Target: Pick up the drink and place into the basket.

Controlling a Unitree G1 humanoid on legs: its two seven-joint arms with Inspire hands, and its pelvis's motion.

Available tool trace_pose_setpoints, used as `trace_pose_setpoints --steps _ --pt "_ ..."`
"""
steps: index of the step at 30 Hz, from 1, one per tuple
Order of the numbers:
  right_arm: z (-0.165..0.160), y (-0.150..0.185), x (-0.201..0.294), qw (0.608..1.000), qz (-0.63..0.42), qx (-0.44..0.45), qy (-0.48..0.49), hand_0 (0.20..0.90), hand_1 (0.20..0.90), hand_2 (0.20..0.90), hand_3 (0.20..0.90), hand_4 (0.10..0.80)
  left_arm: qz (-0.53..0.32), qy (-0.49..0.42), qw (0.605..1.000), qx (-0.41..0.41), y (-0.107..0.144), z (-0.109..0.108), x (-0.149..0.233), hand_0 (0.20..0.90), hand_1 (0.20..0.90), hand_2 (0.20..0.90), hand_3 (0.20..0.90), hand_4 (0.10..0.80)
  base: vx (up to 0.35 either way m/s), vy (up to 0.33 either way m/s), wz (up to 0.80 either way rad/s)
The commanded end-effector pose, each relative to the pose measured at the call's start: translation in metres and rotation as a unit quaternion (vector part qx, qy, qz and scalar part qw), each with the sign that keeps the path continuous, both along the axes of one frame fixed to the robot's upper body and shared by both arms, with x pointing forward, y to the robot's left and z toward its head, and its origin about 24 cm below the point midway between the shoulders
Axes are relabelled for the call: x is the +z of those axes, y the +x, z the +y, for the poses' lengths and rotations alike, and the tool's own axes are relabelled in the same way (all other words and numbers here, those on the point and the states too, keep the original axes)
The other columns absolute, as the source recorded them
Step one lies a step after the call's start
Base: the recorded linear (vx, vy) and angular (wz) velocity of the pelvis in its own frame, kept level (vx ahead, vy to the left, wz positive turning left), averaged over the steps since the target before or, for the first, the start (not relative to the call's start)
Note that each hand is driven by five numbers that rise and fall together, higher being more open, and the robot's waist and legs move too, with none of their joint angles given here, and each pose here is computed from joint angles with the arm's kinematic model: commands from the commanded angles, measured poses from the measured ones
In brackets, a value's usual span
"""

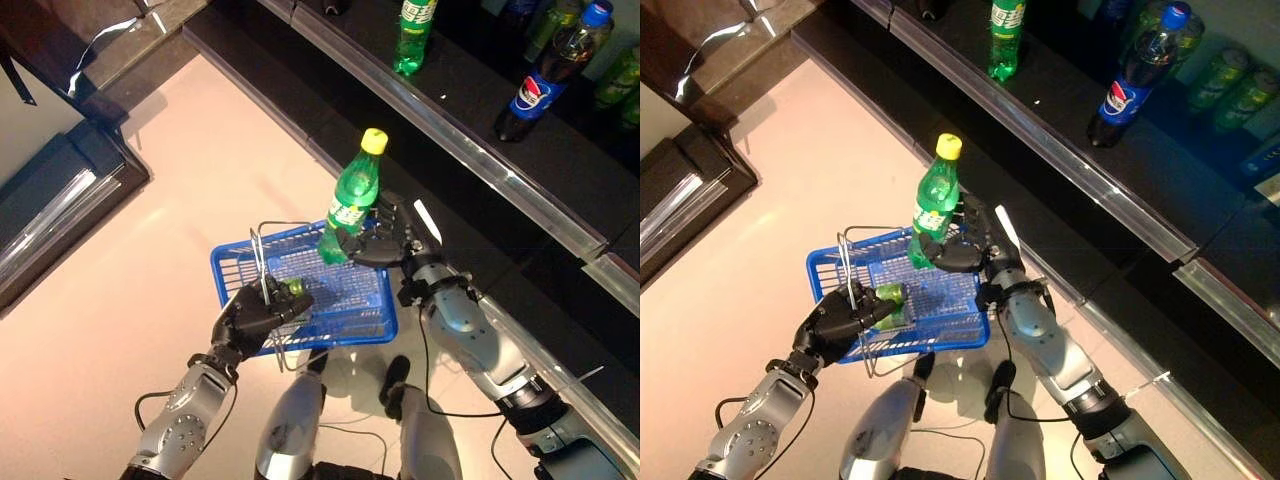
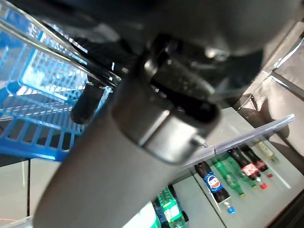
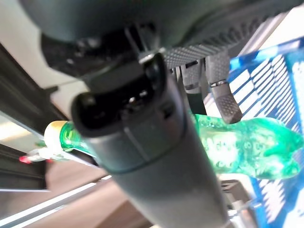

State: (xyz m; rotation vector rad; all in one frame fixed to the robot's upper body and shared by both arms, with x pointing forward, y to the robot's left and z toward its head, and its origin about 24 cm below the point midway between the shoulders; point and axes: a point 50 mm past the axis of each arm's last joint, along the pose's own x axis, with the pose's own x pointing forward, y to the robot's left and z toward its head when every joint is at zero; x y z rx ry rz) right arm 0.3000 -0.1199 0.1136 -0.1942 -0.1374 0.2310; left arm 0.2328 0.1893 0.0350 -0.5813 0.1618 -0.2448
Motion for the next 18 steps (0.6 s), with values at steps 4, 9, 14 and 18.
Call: trace_pose_setpoints --steps 4,9,14,18 --pt "0.046 -0.005 0.055 0.986 -0.145 0.071 0.038 0.300 0.300 0.300 0.200 0.100 -0.351 -0.057 0.920 -0.163 -0.005 -0.035 0.132 0.300 0.300 0.300 0.200 0.100 -0.006 -0.005 0.09" --pt "0.053 -0.005 0.041 0.990 -0.119 0.077 0.023 0.300 0.300 0.300 0.200 0.100 -0.360 -0.065 0.912 -0.187 -0.006 -0.042 0.137 0.300 0.300 0.300 0.200 0.100 -0.011 -0.010 0.10" --pt "0.063 -0.006 0.026 0.991 -0.093 0.092 0.000 0.300 0.300 0.300 0.200 0.100 -0.371 -0.069 0.904 -0.202 -0.007 -0.047 0.138 0.300 0.300 0.300 0.200 0.100 -0.002 -0.003 0.01" --pt "0.068 -0.006 0.013 0.993 -0.072 0.091 0.000 0.300 0.300 0.300 0.200 0.100 -0.372 -0.074 0.900 -0.216 -0.008 -0.050 0.138 0.300 0.300 0.300 0.200 0.100 0.000 0.000 0.00"
